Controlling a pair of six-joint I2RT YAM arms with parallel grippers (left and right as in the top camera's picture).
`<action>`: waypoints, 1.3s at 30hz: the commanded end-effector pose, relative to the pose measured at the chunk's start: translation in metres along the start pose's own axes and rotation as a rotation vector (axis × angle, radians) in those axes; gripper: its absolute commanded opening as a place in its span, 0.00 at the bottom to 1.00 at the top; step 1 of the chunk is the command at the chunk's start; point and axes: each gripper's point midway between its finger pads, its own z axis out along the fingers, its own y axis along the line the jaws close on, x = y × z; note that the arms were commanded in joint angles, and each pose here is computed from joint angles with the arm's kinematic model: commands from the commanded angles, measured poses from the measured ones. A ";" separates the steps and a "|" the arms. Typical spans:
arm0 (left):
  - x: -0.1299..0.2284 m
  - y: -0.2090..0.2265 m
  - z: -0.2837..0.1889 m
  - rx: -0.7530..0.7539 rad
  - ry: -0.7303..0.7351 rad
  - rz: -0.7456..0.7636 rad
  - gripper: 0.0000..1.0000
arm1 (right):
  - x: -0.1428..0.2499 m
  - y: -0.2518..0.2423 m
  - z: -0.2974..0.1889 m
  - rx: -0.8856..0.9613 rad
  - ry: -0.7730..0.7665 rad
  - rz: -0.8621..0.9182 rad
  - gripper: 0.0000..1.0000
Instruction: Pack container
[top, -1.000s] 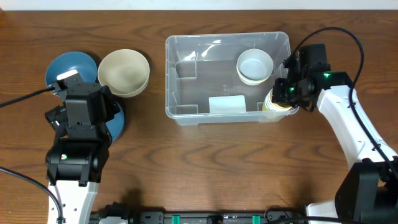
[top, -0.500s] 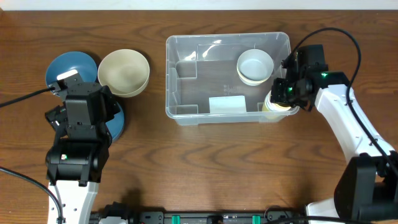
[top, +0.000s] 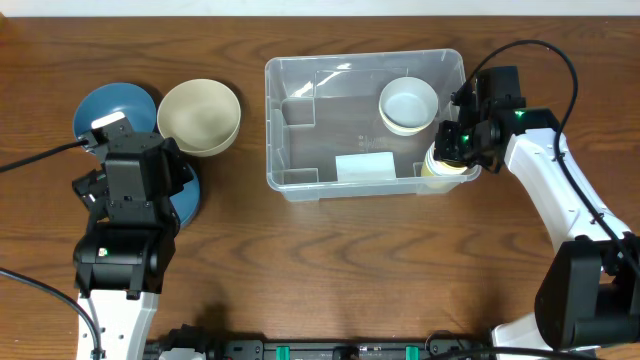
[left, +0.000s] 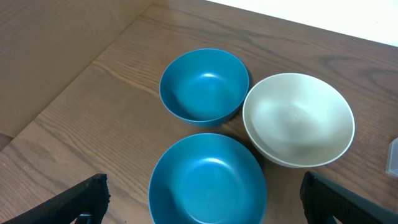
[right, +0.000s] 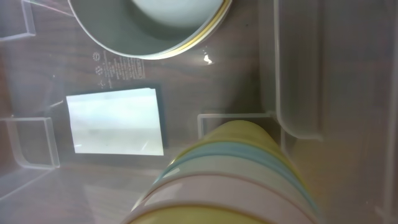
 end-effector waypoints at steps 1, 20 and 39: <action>-0.009 0.004 -0.003 -0.013 -0.022 -0.023 0.98 | 0.026 -0.013 0.034 0.033 0.113 0.015 0.01; -0.009 0.004 -0.003 -0.013 -0.022 -0.023 0.98 | 0.000 0.011 -0.032 0.034 0.135 0.020 0.02; -0.009 0.004 -0.003 -0.013 -0.021 -0.022 0.98 | -0.036 0.036 -0.105 0.022 0.037 -0.034 0.08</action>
